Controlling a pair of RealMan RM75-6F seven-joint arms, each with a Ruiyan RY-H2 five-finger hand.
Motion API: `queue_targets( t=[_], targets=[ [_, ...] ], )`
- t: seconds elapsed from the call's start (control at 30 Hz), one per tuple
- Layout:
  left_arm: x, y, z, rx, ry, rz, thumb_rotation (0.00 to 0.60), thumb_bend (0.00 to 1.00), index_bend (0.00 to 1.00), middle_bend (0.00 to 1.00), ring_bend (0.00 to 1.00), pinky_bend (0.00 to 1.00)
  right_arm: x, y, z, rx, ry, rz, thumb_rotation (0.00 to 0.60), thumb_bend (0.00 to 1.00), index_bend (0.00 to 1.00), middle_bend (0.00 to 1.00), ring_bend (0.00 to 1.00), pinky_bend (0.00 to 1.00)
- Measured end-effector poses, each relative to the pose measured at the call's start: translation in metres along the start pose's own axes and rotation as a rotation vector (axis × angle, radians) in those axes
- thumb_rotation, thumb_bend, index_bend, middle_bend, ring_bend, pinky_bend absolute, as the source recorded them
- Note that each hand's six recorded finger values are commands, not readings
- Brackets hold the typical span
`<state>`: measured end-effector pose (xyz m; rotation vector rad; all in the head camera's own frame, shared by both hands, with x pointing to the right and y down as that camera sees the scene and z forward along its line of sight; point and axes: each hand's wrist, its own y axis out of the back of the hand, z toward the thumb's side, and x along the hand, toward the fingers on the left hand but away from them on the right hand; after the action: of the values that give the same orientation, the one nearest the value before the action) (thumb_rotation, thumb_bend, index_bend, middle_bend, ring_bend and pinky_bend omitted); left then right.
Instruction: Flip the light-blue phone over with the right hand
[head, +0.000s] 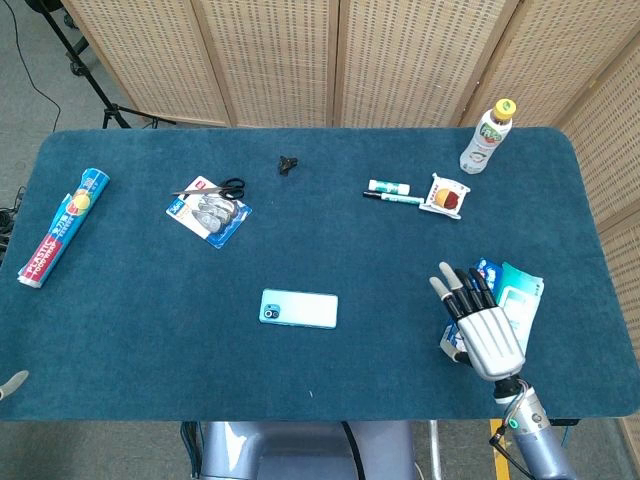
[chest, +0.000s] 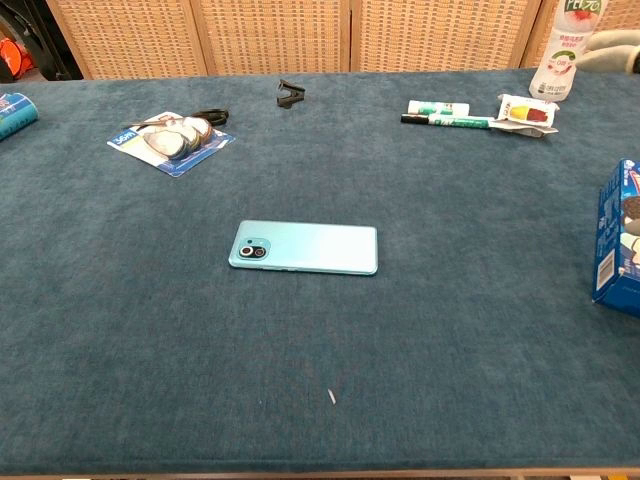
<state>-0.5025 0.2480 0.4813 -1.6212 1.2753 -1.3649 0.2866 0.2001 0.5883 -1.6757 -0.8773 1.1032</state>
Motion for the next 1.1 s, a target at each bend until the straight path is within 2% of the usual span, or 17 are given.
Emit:
queue_targets(
  t=[0.2, 0.5, 0.73, 0.9, 1.0, 1.1],
  targets=[
    [-0.005, 0.005, -0.001, -0.009, -0.004, 0.018, 0.600, 0.00, 0.00, 0.00, 0.00, 0.01, 0.001, 0.011, 0.009, -0.007, 0.004, -0.006, 0.600, 0.00, 0.00, 0.00, 0.00, 0.00],
    [-0.003, 0.004, 0.002, -0.013, -0.018, 0.008, 0.600, 0.00, 0.00, 0.00, 0.00, 0.01, -0.011, -0.015, 0.034, -0.030, 0.052, 0.076, 0.600, 0.00, 0.00, 0.00, 0.00, 0.00],
    [-0.001, 0.007, -0.001, -0.028, -0.010, 0.009, 0.600, 0.00, 0.00, 0.00, 0.00, 0.01, -0.041, -0.046, 0.086, -0.055, 0.117, 0.139, 0.600, 0.00, 0.00, 0.00, 0.00, 0.00],
    [-0.001, 0.008, -0.003, -0.038, -0.010, 0.005, 0.600, 0.00, 0.00, 0.00, 0.00, 0.01, -0.062, -0.070, 0.126, -0.013, 0.172, 0.176, 0.600, 0.01, 0.00, 0.00, 0.00, 0.00],
    [0.001, 0.008, -0.005, -0.043, -0.006, -0.004, 0.600, 0.00, 0.00, 0.00, 0.00, 0.01, -0.078, -0.076, 0.151, -0.003, 0.189, 0.175, 0.600, 0.07, 0.00, 0.00, 0.00, 0.00],
    [0.001, 0.008, -0.005, -0.045, -0.010, -0.007, 0.600, 0.00, 0.00, 0.00, 0.00, 0.01, -0.092, -0.082, 0.172, 0.020, 0.194, 0.183, 0.600, 0.17, 0.00, 0.00, 0.00, 0.00]
  ],
)
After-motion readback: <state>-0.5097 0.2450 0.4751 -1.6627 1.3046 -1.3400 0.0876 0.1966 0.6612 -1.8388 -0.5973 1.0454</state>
